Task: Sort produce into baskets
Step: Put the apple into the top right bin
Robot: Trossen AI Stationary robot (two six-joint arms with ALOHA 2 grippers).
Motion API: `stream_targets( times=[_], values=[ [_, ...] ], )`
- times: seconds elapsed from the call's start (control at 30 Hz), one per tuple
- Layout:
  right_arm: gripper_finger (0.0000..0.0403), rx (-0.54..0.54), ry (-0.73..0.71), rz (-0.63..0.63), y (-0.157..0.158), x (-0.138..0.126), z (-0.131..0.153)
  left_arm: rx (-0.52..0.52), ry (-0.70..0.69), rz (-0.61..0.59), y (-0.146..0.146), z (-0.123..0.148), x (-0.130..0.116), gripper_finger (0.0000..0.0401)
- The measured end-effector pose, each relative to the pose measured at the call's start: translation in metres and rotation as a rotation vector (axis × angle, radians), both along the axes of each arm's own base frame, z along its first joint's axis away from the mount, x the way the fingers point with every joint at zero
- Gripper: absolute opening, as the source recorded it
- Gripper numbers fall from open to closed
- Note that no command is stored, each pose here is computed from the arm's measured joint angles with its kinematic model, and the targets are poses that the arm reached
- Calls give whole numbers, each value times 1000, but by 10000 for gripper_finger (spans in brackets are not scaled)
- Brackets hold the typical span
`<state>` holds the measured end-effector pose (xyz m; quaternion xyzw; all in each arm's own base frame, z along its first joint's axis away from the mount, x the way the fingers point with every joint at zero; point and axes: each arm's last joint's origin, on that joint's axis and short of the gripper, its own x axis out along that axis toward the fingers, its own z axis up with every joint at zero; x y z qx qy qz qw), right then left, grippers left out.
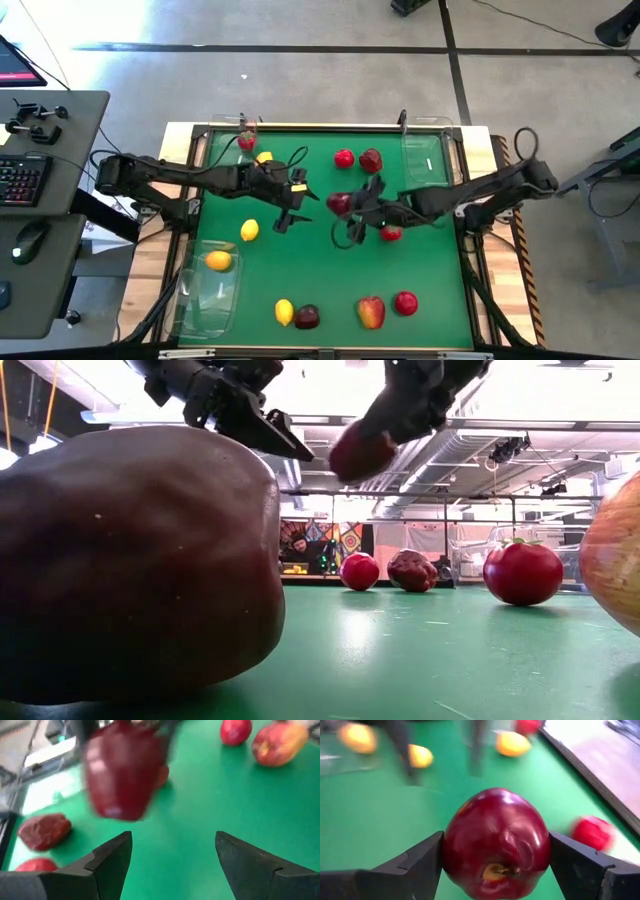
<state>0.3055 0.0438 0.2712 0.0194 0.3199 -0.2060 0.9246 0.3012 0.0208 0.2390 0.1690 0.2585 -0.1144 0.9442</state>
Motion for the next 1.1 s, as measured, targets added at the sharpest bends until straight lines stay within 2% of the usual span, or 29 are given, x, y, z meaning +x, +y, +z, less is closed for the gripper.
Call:
stream_targets(
  times=[0.3,0.5,0.6,0.7,0.9,1.1],
  values=[
    [303,35,144,-286,-56,-26,46,-57,-121,16,-1,-27,-9,266],
    [303,98,207,-561,-118,-53,77,-99,-158,38,-1,-27,-9,254],
    [303,186,208,-655,-150,-68,86,-101,-198,36,-2,-24,-8,246],
    [303,285,230,-717,-178,-86,85,-139,-196,59,-2,-23,-8,239],
    [303,389,243,-849,-221,-116,73,-200,-183,182,-1,-24,-7,236],
    [303,469,271,-935,-256,-129,56,-200,-186,181,-2,-24,-7,219]
  ],
)
